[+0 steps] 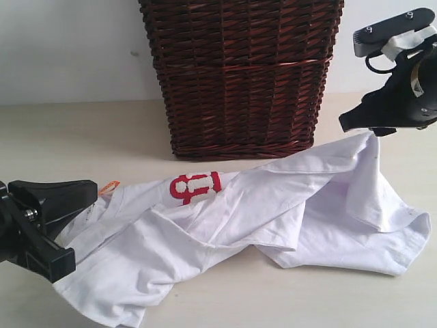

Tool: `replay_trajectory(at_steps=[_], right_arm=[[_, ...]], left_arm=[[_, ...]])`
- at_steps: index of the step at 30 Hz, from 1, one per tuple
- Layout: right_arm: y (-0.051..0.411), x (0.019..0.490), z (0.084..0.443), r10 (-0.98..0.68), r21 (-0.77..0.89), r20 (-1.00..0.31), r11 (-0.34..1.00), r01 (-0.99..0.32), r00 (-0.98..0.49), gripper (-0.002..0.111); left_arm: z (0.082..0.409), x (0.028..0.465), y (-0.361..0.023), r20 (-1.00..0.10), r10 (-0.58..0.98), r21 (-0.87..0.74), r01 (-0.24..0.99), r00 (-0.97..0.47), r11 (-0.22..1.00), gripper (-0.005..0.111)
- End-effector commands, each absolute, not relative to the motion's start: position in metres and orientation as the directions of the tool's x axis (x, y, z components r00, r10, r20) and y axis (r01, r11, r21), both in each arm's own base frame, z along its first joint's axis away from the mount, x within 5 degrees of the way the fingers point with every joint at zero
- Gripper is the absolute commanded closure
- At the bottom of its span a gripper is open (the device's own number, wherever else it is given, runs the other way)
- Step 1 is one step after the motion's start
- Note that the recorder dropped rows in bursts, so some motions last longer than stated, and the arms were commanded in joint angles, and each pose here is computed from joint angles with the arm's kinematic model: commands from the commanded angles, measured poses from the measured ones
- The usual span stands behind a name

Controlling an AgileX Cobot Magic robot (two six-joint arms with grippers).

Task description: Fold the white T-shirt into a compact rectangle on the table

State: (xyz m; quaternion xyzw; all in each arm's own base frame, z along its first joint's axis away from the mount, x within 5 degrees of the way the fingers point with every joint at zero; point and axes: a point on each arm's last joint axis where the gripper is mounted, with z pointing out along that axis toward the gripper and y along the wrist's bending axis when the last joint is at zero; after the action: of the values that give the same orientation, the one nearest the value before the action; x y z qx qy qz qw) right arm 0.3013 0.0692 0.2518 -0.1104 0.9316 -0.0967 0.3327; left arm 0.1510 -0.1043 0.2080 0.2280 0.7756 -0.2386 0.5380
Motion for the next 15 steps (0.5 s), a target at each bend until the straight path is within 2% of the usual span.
replay_trajectory(at_steps=[1, 3, 7, 15], right_arm=[[0.086, 0.279, 0.257, -0.309, -0.062, -0.515, 0.944, -0.325, -0.8, 0.056], [0.089, 0.273, 0.227, -0.266, 0.01, -0.466, 0.952, -0.306, -0.844, 0.057], [0.082, 0.266, 0.177, -0.247, -0.03, -0.407, 0.966, -0.258, -0.879, 0.057], [0.073, 0.292, 0.16, -0.244, -0.178, -0.521, 0.968, -0.175, -0.818, 0.057]], left_arm=[[0.211, 0.152, -0.106, -0.948, 0.085, -0.13, 0.62, -0.305, 0.774, 0.107], [0.211, 0.152, -0.106, -0.948, 0.085, -0.13, 0.62, -0.305, 0.774, 0.107], [0.211, 0.152, -0.106, -0.949, 0.084, -0.13, 0.62, -0.304, 0.774, 0.107], [0.211, 0.152, -0.107, -0.95, 0.083, -0.13, 0.621, -0.302, 0.773, 0.107]])
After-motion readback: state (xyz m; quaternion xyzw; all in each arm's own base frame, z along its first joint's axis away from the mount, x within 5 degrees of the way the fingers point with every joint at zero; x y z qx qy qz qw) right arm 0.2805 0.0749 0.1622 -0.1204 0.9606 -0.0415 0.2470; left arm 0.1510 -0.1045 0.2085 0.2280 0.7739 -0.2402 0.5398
